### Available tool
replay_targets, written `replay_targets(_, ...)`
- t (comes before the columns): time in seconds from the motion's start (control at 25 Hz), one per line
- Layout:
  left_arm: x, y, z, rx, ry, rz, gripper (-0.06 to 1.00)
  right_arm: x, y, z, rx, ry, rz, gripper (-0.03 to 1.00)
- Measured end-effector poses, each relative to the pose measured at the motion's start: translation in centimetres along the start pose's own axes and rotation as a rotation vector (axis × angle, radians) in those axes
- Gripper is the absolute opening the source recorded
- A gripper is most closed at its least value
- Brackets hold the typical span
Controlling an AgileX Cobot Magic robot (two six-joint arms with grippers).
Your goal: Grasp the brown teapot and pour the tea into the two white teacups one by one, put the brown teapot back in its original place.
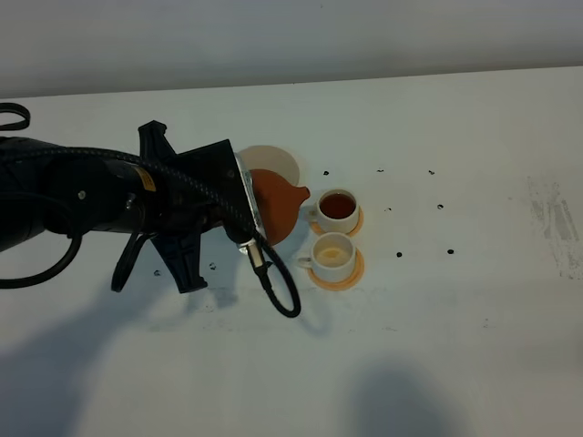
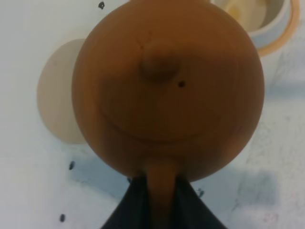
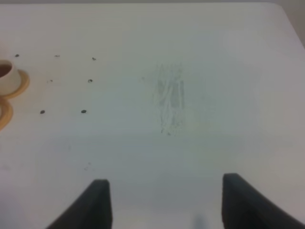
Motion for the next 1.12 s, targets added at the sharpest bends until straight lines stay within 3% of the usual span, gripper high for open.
replay_targets(0.28,0.5,1.1,-0.9,0.173,0.003,0.021,0.1,0.0,0.0,0.0,0.0,0.0,0.0,0.51)
replay_targets(0.68,1.0,1.1,-0.7,0.205,-0.067,-0.018,0.1,0.0,0.0,0.0,0.0,0.0,0.0,0.51)
replay_targets(1.12,3.0,0.8,-1.8,0.273,-0.046,-0.019,0.1,0.0,0.0,0.0,0.0,0.0,0.0,0.51)
Point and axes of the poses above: a point on each arm's last joint axis where the gripper is mounted, x pointing out along that axis toward the gripper, z along the wrist's bending axis when the last joint is at zero, y = z × x, the point moved 2 cm from there along x, pointing out along that axis toward the gripper, and after that the axes turned 5 degrees about -x, right-handed, at the moved point
